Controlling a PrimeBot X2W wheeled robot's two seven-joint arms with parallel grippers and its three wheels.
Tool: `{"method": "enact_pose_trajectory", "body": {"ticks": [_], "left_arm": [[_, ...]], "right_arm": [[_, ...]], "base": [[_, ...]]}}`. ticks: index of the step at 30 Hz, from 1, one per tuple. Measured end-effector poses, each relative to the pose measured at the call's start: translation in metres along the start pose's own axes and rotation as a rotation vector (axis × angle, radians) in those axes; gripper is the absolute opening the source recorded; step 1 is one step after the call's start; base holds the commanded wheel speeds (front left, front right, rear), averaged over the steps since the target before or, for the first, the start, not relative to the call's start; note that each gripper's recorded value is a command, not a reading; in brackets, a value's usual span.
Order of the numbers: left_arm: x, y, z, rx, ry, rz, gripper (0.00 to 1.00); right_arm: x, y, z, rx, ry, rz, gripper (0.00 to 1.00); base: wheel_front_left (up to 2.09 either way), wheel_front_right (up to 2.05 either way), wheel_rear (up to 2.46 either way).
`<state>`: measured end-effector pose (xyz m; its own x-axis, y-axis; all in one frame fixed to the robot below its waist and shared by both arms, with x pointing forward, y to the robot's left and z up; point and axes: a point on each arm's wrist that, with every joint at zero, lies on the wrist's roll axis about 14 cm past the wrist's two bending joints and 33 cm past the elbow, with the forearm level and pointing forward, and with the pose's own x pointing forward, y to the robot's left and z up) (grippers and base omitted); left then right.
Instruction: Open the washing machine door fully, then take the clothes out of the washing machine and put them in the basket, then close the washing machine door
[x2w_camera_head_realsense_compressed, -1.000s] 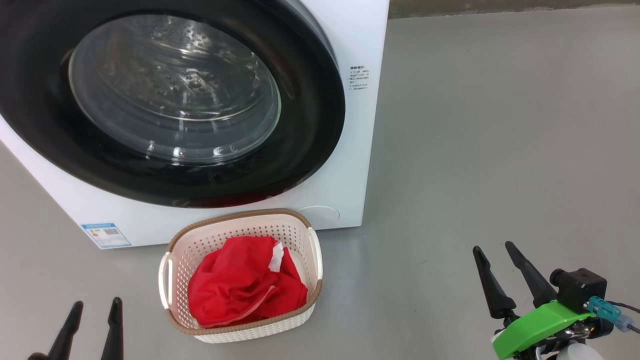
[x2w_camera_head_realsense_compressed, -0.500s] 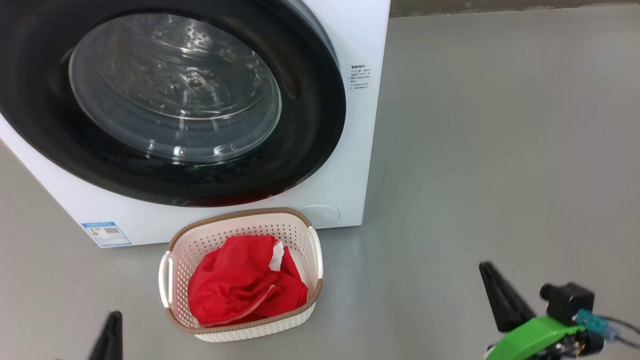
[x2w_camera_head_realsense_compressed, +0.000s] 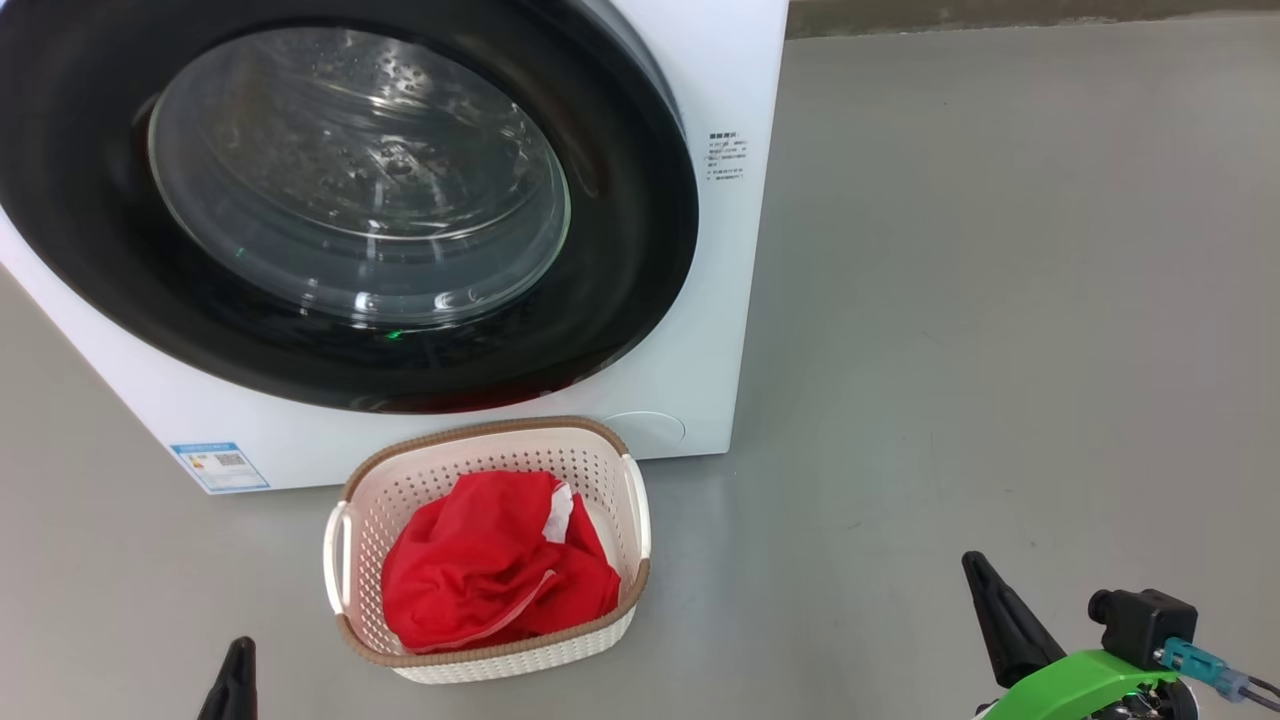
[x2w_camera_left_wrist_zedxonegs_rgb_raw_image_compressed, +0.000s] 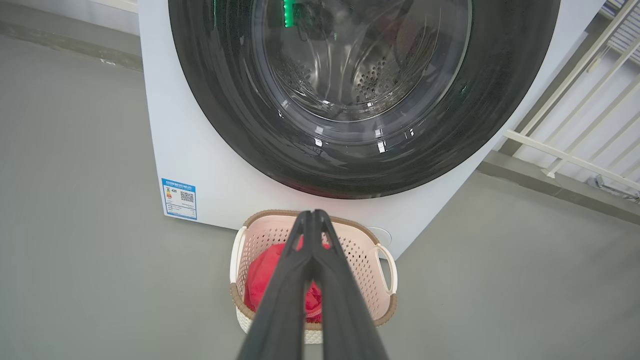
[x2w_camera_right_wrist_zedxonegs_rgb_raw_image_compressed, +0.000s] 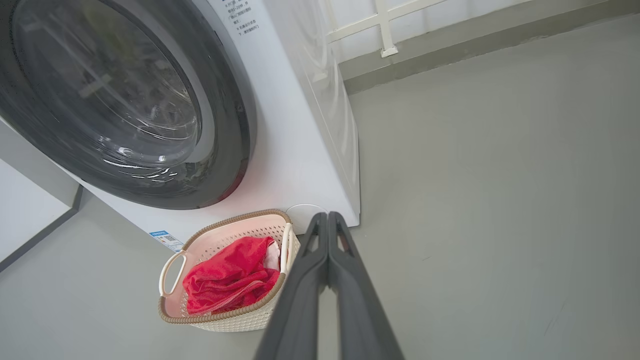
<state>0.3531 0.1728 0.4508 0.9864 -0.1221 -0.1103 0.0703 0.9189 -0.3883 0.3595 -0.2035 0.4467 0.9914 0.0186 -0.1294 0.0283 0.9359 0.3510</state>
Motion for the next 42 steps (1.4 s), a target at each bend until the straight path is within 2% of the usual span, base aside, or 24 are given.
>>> {"method": "enact_pose_trajectory", "body": {"ticks": [42], "left_arm": [[0.005, 0.01, 0.007, -0.435, -0.017, 0.088, 0.0]], "right_arm": [[0.008, -0.003, 0.014, 0.46, -0.027, -0.057, 0.0]], "base": [[0.0, 0.0, 0.0]]}}
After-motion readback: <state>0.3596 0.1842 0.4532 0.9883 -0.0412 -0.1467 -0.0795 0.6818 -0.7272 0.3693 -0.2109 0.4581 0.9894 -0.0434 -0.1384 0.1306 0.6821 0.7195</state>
